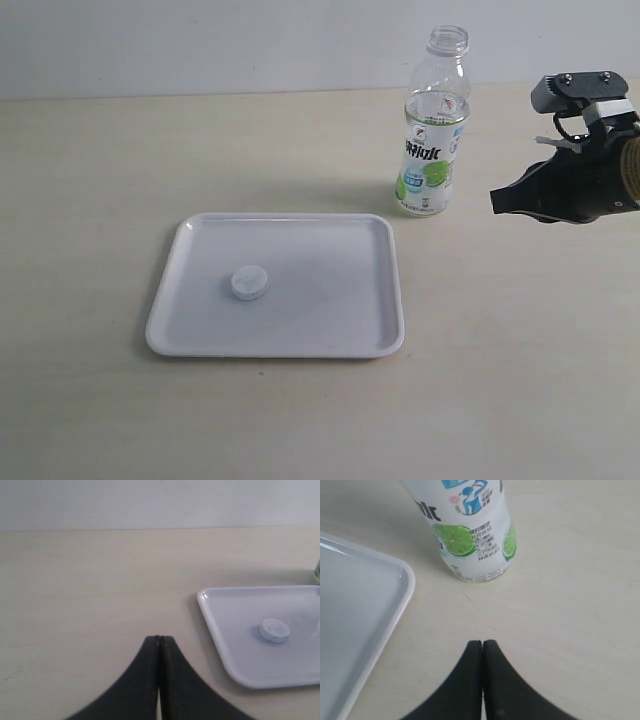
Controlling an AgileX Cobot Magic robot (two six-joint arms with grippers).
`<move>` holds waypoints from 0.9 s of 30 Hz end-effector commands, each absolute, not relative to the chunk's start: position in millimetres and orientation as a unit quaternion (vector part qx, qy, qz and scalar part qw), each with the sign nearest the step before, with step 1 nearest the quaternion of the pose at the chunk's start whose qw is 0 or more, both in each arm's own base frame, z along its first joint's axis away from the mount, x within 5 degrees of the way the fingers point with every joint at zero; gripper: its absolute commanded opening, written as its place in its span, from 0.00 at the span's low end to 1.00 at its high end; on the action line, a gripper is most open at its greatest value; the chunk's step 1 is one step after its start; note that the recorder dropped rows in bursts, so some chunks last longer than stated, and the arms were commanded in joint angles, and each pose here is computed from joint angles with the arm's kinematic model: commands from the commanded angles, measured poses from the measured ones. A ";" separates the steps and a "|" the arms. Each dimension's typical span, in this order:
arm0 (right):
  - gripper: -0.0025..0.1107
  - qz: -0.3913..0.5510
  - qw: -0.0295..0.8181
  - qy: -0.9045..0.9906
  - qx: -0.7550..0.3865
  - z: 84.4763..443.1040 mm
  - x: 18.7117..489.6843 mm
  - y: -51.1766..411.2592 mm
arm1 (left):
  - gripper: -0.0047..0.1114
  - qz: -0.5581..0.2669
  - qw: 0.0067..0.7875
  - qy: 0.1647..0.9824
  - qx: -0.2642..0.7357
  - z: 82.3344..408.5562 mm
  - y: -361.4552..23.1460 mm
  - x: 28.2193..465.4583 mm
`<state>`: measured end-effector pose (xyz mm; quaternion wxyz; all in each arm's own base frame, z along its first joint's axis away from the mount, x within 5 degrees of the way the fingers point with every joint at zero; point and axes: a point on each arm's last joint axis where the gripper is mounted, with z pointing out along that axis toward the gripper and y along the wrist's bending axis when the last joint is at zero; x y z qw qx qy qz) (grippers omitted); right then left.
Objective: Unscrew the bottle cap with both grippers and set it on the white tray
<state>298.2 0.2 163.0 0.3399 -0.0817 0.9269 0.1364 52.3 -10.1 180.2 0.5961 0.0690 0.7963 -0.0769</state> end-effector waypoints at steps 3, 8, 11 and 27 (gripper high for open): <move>0.02 0.135 0.341 0.927 -0.082 163.9 296.8 -0.3 | 0.04 -0.081 0.600 0.793 0.064 181.0 -10.2 52.2; 0.02 0.107 0.357 0.924 -0.080 171.6 296.7 -4.7 | 0.04 -0.081 0.600 0.793 0.064 181.0 -10.2 52.2; 0.02 0.098 0.413 0.903 -0.072 208.4 287.8 -4.5 | 0.04 -0.081 0.600 0.793 0.064 181.0 -10.2 52.2; 0.02 0.065 0.796 0.602 -0.009 413.0 86.0 8.4 | 0.04 -0.081 0.600 0.793 0.064 181.0 -10.2 52.2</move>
